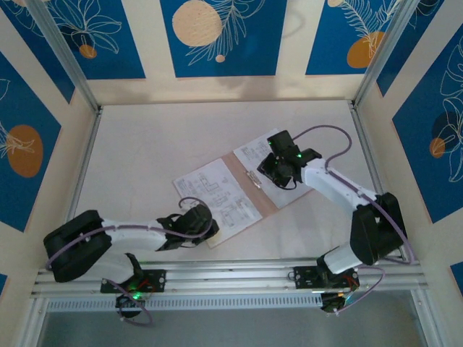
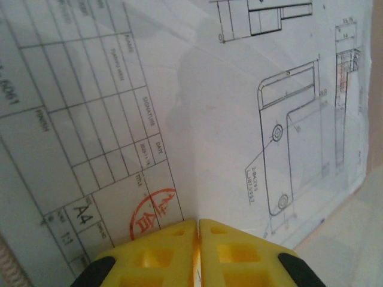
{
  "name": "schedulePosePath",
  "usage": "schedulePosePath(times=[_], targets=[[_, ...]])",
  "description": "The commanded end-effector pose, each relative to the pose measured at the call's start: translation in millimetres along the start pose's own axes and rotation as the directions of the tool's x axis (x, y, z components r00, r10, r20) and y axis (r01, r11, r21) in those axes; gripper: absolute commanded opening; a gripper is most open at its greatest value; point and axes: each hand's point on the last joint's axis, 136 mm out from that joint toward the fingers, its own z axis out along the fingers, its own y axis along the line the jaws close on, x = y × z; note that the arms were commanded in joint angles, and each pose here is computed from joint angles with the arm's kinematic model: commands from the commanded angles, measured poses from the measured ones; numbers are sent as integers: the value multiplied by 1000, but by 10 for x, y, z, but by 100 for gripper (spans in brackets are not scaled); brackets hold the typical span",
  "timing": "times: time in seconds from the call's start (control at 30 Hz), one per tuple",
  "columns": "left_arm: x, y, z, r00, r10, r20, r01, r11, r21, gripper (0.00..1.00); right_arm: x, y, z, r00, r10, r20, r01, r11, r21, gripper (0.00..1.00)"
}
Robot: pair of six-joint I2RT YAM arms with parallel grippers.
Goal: Put the files into the folder
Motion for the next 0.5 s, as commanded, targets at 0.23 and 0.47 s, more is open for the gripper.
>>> schedulePosePath(times=[0.23, 0.47], targets=[[-433, 905, -406, 998, 63, -27, -68, 959, -275, 13, 838, -144, 214, 961, -137, -239, 142, 990, 3, 23], [-671, 831, -494, 999, 30, -46, -40, 972, -233, 16, 1337, -141, 326, 932, -187, -312, 209, 977, 38, 17]])
